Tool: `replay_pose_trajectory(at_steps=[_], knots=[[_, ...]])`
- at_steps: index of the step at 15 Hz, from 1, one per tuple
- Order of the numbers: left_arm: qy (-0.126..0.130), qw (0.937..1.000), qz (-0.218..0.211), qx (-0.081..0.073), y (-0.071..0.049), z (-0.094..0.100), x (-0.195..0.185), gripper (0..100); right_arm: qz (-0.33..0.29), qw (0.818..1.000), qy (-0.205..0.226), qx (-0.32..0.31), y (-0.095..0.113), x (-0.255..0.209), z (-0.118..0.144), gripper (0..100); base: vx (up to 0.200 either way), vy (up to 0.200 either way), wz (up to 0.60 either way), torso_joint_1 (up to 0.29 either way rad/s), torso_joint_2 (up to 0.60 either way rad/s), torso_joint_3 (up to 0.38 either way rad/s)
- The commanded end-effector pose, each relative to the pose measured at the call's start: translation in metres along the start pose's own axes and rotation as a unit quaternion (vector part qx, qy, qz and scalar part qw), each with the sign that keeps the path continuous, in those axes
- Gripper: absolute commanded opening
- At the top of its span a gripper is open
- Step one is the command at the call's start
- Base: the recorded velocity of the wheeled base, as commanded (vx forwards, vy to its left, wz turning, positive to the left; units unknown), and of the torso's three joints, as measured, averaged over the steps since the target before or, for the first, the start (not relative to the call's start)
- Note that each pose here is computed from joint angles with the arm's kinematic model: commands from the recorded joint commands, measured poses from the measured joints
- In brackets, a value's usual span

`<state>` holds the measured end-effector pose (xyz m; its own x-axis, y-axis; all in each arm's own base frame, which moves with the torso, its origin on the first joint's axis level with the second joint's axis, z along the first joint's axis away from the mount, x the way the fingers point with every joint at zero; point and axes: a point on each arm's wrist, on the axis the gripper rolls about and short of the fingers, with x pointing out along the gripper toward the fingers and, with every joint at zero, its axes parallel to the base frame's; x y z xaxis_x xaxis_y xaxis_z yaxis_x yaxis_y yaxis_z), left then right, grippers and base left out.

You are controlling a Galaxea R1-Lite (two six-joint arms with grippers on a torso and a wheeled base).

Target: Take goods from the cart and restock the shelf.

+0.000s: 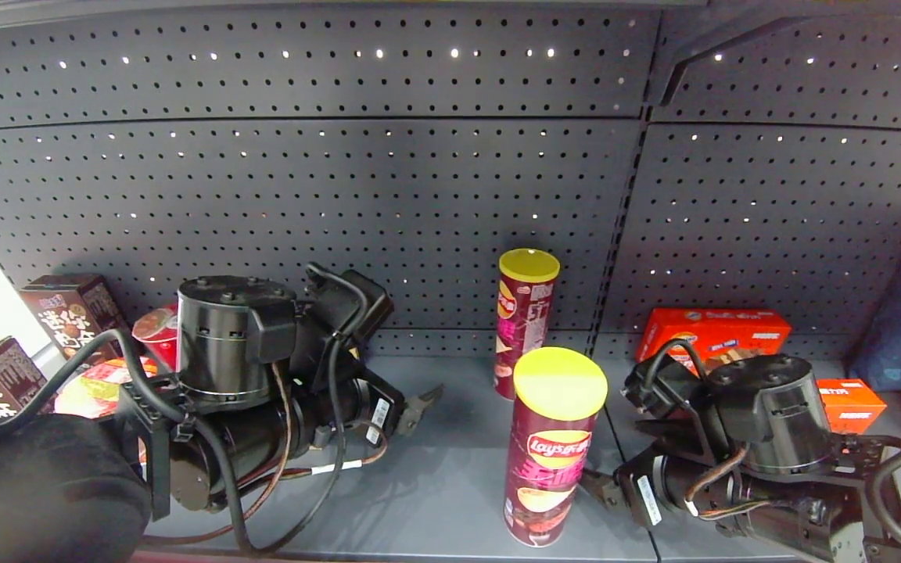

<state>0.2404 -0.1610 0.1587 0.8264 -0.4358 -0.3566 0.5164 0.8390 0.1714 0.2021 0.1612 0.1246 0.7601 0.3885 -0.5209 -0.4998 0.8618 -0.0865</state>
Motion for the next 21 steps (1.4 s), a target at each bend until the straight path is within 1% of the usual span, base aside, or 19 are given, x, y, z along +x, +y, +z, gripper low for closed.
replay_pose_trajectory(at_steps=[1,7,13,14,15,16,17,18,19,20,21], knots=[[0.001,1.0000,0.000,0.000,0.000,-0.001,0.001,100,0.002,1.000,0.000,-0.001,0.001,0.002,0.001,100,0.000,0.000,0.00,0.000,0.00,0.000],[0.002,1.0000,0.001,0.000,0.000,-0.001,0.001,100,0.006,1.000,-0.003,-0.002,0.005,0.006,0.004,100,0.000,0.000,0.00,0.000,0.00,0.000],[0.002,1.0000,-0.001,0.000,0.000,-0.001,0.001,100,0.002,1.000,0.001,0.000,0.003,0.002,0.000,100,0.000,0.000,0.00,0.000,0.00,0.000],[0.000,0.9999,-0.013,0.003,-0.004,-0.001,-0.001,100,0.000,1.000,0.001,0.002,0.000,-0.001,-0.002,100,0.000,0.000,0.00,0.000,0.00,0.000],[0.004,0.9996,-0.029,0.006,-0.009,-0.003,-0.002,100,-0.003,1.000,0.002,0.004,-0.002,-0.004,-0.003,100,0.000,0.000,0.00,0.000,0.00,0.000],[0.010,0.9987,-0.049,0.012,-0.018,-0.008,-0.005,100,-0.005,1.000,0.003,0.004,-0.003,-0.007,-0.006,100,0.000,0.000,0.00,0.000,0.00,0.000],[0.014,0.9981,-0.057,0.016,-0.022,-0.011,-0.007,100,-0.007,1.000,0.004,0.005,-0.005,-0.009,-0.007,100,0.000,0.000,0.00,0.000,0.00,0.000],[0.025,0.9969,-0.071,0.023,-0.031,-0.018,-0.009,100,-0.017,1.000,0.003,0.012,-0.012,-0.012,-0.009,100,0.000,0.000,0.00,0.000,0.00,0.000],[0.034,0.9960,-0.078,0.027,-0.034,-0.023,-0.011,100,-0.021,1.000,0.000,0.014,-0.014,-0.015,-0.009,100,0.000,0.000,0.00,0.000,0.00,0.000],[0.039,0.9953,-0.083,0.030,-0.037,-0.027,-0.013,100,-0.024,1.000,-0.001,0.017,-0.016,-0.017,-0.009,100,0.000,0.000,0.00,0.000,0.00,0.000],[0.042,0.9945,-0.089,0.036,-0.040,-0.029,-0.014,100,-0.026,0.999,0.000,0.018,-0.018,-0.019,-0.011,100,0.000,0.000,0.00,0.000,0.00,0.000]])
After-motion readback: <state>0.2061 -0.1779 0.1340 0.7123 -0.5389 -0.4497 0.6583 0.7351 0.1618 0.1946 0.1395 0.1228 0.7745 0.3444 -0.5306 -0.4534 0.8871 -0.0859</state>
